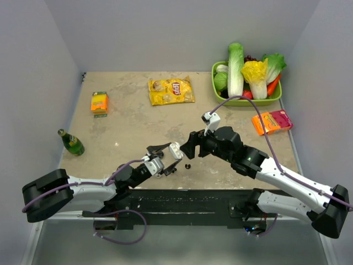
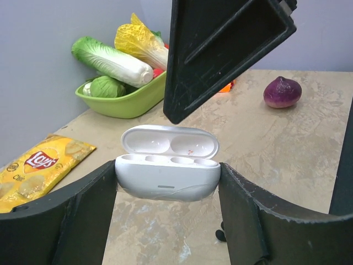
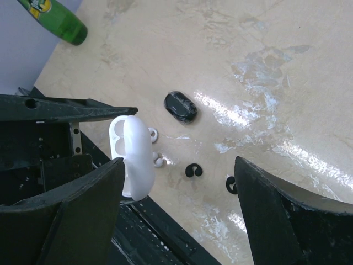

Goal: Insert the wireless bluetooth earbuds into the charging case
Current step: Open the charging case, then adjust the charging case.

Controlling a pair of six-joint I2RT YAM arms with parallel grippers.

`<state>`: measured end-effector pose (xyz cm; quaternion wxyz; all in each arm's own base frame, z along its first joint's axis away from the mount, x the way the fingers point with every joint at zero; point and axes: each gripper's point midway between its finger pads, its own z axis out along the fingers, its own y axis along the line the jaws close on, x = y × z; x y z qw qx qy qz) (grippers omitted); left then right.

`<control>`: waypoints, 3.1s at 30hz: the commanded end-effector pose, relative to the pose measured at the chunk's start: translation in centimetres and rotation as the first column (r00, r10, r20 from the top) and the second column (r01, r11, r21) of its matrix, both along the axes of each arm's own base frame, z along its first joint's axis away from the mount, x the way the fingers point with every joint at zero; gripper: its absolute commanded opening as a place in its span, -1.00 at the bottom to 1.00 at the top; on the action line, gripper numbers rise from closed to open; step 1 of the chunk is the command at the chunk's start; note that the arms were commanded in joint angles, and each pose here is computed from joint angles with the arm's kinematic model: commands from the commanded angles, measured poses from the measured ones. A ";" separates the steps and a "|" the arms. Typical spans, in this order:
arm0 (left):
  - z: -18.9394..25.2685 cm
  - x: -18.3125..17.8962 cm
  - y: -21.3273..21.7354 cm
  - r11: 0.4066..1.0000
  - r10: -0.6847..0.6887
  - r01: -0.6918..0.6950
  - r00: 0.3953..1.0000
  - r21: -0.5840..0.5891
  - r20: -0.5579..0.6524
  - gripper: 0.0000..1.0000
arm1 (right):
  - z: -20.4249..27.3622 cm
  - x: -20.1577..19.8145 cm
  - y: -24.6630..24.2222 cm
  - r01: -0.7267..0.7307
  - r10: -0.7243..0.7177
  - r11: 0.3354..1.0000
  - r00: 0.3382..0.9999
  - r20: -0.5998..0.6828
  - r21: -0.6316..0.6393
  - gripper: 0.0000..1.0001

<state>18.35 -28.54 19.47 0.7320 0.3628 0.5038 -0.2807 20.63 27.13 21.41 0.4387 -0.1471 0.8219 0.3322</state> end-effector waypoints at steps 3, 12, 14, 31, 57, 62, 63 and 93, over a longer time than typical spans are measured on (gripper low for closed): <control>1.6 -0.1 0.5 0.998 0.017 -0.015 0.999 -0.056 0.041 -1.00 | 3.2 -0.4 0.5 -0.039 0.032 0.994 0.997 0.068 0.101 0.65; 1.7 0.2 0.0 0.998 0.019 -0.018 1.000 -0.055 0.023 -1.00 | 2.7 -0.8 2.1 -0.127 0.122 0.987 0.991 0.063 0.095 0.50; 1.8 0.1 0.0 0.998 0.014 -0.013 1.000 -0.055 0.025 -1.00 | 2.2 -0.7 2.3 -0.130 0.126 0.988 0.991 0.055 0.080 0.45; 2.5 -0.6 -0.2 0.997 -0.015 0.019 0.999 -0.078 0.048 -1.00 | 1.5 -0.7 3.8 -0.173 0.171 0.981 0.985 0.024 0.087 0.16; 1.5 0.3 0.0 0.997 0.029 -0.030 0.999 -0.071 -0.015 -0.33 | 1.8 -0.1 3.5 -0.170 0.166 0.984 0.983 0.074 0.044 -0.78; 0.6 1.1 -0.6 0.998 0.058 -0.060 0.995 -0.028 -0.075 0.02 | 2.1 0.0 3.2 -0.180 0.178 0.984 0.980 0.094 0.011 -1.00; 0.7 1.1 -0.6 0.998 0.060 -0.063 0.995 -0.031 -0.078 0.08 | 2.1 0.0 3.2 -0.182 0.181 0.983 0.979 0.097 0.006 -1.00; 0.9 -5.2 -1.8 0.954 -0.293 0.254 0.896 -0.157 -0.333 0.86 | 6.7 -1.4 1.3 -0.321 0.405 0.905 0.852 0.333 -0.280 -1.00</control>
